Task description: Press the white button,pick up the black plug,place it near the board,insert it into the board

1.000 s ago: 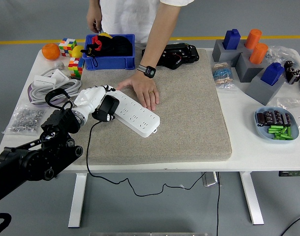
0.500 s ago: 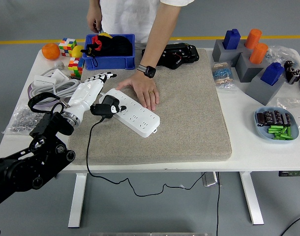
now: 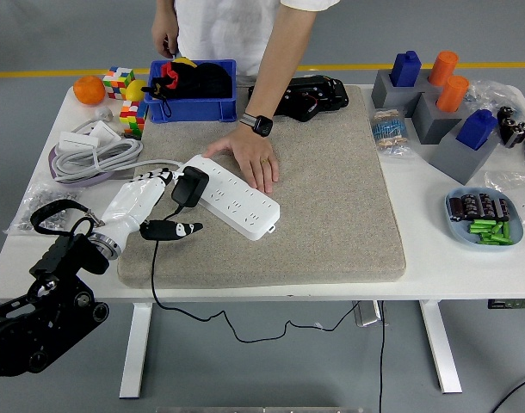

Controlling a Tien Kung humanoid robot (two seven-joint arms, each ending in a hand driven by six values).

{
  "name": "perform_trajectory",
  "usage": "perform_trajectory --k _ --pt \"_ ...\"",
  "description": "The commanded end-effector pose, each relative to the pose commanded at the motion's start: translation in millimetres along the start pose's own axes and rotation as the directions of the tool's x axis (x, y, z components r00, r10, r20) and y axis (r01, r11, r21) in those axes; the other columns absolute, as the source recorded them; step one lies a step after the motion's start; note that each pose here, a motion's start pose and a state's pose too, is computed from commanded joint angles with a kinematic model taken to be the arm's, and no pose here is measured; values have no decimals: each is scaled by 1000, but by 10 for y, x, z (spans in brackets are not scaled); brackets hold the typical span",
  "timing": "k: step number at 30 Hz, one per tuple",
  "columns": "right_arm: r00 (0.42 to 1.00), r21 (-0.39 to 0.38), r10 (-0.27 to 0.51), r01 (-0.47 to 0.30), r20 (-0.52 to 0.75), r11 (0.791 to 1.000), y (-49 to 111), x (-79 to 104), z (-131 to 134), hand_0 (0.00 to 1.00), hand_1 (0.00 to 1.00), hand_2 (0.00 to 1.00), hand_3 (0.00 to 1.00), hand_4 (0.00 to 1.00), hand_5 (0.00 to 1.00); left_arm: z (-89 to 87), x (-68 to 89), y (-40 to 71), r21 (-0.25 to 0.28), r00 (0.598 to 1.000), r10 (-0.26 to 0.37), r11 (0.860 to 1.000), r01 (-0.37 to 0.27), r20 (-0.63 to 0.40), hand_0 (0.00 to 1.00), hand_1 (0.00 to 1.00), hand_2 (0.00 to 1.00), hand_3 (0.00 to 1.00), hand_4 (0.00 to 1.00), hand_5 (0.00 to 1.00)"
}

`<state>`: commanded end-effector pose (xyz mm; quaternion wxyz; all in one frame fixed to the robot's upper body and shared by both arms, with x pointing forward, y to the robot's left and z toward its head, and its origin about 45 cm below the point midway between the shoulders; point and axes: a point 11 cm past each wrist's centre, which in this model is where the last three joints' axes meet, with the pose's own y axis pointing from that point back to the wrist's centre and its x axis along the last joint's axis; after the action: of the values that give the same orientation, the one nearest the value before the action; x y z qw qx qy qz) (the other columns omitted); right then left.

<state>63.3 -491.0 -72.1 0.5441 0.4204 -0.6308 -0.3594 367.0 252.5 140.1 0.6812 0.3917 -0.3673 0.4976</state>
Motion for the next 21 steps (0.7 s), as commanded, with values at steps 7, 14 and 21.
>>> perform_trajectory --k 7,14,21 --pt "1000 -1 -1 1 -6 1000 0 -2 1 591 592 637 589 665 413 -10 -37 -23 7 1000 -12 1000 12 2 868 920 828 796 933 425" --pt "1000 -7 -1 1 -13 1000 -1 -2 25 591 592 637 589 665 412 24 -62 -42 2 1000 -19 1000 19 5 864 917 821 790 923 435" --pt "1000 -2 -1 1 -14 1000 -1 0 2 591 592 637 589 665 412 98 -63 -101 -8 1000 -27 1000 27 14 859 913 820 781 922 433"
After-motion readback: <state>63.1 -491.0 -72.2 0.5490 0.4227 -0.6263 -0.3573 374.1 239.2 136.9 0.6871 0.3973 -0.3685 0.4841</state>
